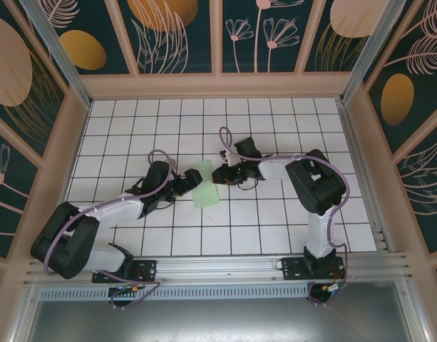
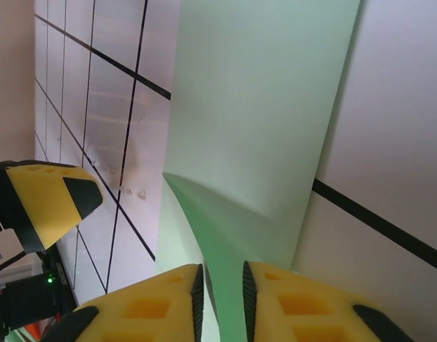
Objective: Fold a paper plane with a square sheet of paper (pick it up from the middle)
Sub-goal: Turn over the paper at the center of the table.
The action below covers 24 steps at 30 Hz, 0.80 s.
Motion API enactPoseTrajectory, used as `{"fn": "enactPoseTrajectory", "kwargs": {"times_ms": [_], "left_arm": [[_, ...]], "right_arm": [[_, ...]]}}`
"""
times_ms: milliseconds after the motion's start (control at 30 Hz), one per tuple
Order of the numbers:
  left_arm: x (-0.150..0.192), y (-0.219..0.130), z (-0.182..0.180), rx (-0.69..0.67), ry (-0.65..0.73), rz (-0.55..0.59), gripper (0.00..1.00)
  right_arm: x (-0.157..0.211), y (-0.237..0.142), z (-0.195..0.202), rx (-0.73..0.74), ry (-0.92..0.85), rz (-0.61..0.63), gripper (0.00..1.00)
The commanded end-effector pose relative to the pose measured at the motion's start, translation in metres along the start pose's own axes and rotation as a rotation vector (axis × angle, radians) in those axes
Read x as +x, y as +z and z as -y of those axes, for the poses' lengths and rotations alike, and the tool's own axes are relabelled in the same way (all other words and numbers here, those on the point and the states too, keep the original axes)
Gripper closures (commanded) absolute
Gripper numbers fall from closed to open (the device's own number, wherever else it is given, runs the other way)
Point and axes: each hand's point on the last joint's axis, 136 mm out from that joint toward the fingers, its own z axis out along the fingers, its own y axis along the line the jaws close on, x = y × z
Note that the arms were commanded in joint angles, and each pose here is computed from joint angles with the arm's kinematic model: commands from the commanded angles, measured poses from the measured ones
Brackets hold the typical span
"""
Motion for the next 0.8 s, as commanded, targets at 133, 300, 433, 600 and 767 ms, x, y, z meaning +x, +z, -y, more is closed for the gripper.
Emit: {"fn": "enactPoseTrajectory", "kwargs": {"times_ms": [133,300,433,600,767], "left_arm": [[0.002,0.003,0.018,0.090,0.002,-0.025,0.01],[0.006,0.006,0.030,0.156,-0.005,-0.055,0.10],[0.008,0.011,0.034,0.184,-0.023,-0.076,0.19],[0.008,0.019,0.030,0.169,-0.032,-0.085,0.28],[0.008,0.026,0.022,0.135,-0.041,-0.086,0.32]], "right_arm": [[-0.013,-0.006,-0.013,-0.073,-0.035,0.049,0.93],[-0.012,-0.011,-0.013,-0.102,0.005,0.075,0.94],[-0.011,-0.012,-0.013,-0.104,0.016,0.078,0.94],[-0.017,-0.021,-0.002,-0.094,0.052,0.107,0.94],[-0.017,-0.023,0.002,-0.089,0.062,0.114,0.94]]}}
